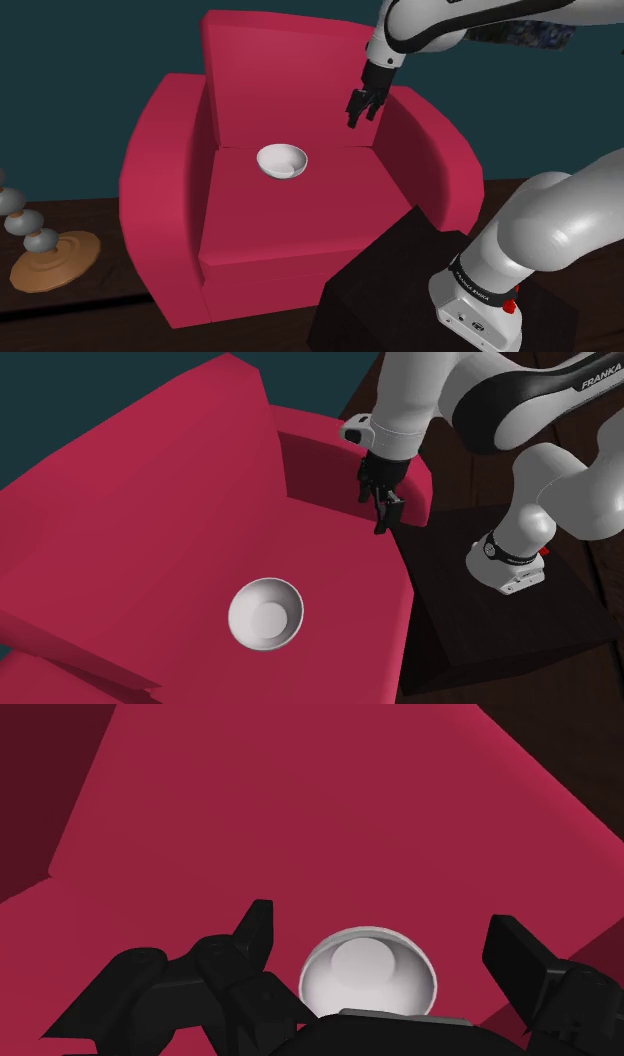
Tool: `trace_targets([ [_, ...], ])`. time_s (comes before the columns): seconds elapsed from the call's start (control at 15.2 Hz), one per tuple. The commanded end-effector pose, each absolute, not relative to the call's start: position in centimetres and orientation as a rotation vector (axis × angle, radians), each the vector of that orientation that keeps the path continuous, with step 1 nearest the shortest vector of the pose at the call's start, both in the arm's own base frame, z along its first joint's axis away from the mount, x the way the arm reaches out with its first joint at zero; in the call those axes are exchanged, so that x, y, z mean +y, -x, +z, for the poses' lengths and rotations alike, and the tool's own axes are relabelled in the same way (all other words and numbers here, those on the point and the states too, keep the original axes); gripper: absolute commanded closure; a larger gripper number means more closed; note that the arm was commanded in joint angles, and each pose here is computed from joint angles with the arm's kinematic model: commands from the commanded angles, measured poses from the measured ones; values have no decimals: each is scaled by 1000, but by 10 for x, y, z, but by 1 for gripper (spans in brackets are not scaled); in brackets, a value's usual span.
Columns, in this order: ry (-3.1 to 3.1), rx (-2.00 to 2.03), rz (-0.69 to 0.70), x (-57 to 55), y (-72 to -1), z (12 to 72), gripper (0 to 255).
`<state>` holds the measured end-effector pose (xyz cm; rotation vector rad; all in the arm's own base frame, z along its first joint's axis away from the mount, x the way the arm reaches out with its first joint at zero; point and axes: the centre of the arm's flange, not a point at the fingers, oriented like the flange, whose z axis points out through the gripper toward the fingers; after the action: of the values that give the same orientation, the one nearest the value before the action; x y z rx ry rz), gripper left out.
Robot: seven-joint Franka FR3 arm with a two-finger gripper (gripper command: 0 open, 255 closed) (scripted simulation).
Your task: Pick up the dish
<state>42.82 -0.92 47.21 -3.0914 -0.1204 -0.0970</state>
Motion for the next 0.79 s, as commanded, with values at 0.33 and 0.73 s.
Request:
trace_targets([
  [0.33,3072,-153,-95,-22,-498,414,0],
  [0.73,3056,-180,-92,-32,-559,364,0],
])
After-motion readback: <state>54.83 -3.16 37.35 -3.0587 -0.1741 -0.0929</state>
